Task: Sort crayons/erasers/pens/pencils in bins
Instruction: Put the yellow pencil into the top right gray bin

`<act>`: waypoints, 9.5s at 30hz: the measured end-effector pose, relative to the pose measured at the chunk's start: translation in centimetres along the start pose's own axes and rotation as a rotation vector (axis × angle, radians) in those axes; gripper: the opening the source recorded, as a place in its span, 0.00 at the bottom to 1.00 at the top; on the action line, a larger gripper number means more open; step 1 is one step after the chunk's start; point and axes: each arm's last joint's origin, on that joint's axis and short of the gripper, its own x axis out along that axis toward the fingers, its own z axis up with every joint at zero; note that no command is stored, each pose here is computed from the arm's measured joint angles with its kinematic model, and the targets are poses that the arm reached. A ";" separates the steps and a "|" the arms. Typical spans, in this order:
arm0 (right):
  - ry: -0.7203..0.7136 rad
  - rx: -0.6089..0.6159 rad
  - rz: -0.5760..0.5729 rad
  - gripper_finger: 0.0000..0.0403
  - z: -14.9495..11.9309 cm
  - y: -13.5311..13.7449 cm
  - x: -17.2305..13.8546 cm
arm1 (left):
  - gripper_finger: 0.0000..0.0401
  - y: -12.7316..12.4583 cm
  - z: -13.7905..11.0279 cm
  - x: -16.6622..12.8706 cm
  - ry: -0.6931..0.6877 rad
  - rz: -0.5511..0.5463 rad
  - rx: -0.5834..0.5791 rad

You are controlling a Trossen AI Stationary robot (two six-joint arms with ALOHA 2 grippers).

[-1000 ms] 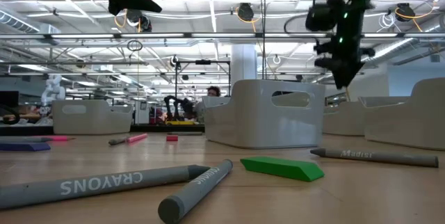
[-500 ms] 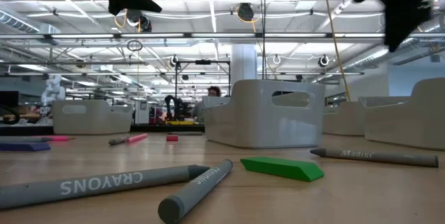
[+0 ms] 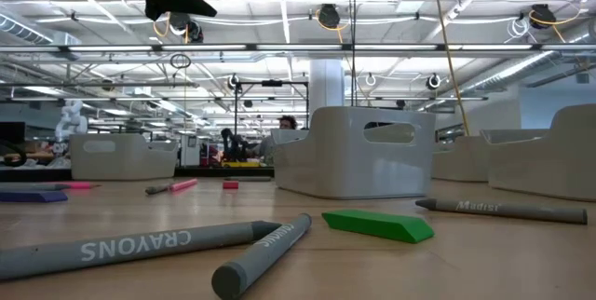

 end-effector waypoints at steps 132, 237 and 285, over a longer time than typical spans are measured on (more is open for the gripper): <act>-0.050 0.340 0.020 0.32 1.9 -10.9 8.4 | 0.56 0.0 0.0 0.0 -0.001 0.000 0.000; -0.274 0.257 -0.078 0.04 2.6 -7.2 8.6 | 0.56 0.0 0.0 0.0 0.000 -0.001 0.000; -0.589 0.067 0.270 0.00 8.7 -6.4 -2.1 | 0.56 0.0 0.0 0.0 0.000 -0.001 0.000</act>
